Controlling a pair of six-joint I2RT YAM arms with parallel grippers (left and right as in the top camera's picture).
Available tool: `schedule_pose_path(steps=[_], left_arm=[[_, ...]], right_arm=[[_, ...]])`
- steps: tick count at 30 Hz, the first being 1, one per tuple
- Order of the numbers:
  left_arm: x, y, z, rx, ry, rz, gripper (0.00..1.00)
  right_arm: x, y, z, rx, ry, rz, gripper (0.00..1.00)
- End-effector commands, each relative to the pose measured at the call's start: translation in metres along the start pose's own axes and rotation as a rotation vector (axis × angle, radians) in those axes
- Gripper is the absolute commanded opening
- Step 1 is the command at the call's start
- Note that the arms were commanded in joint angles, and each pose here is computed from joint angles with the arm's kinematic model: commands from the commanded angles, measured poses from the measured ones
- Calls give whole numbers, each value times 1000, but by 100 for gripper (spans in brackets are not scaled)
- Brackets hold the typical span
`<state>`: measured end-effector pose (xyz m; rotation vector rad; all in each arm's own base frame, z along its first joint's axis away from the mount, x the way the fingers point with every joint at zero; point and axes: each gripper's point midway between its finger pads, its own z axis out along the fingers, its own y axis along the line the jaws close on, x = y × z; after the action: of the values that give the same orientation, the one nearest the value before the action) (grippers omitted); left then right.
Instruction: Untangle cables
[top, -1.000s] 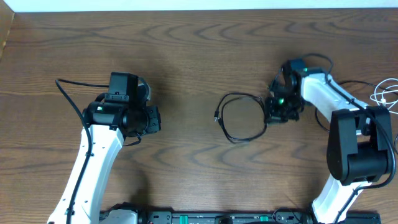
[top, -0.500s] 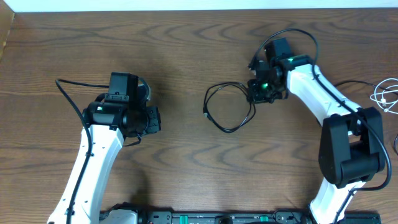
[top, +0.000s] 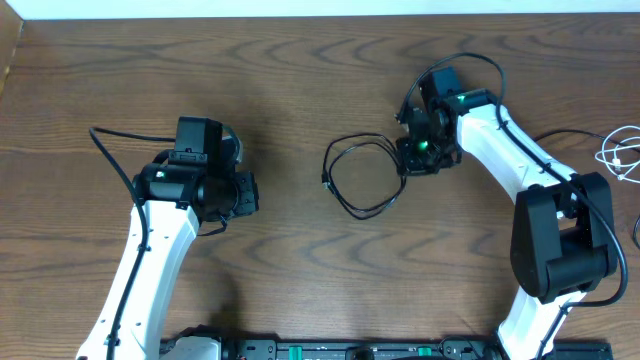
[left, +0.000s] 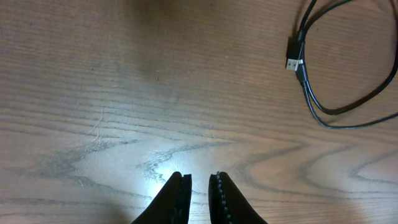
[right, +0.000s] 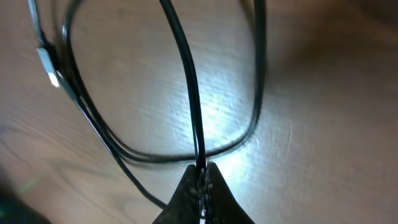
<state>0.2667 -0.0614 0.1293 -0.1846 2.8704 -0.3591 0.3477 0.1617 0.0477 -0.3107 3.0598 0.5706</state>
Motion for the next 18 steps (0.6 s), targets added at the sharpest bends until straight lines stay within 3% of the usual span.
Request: schedule_pose_path(steps=[1,4,18], left_arm=[[3,1,3,-6,13,-12,17],[3,1,3,-6,13,-12,17],[3,1,3,-6,13,-12,17]], right_arm=[[2,-27,-5,127,3,86,1],[7,-44,-9,211,15,126,1],[51,-46,-14,252,181,245,1]])
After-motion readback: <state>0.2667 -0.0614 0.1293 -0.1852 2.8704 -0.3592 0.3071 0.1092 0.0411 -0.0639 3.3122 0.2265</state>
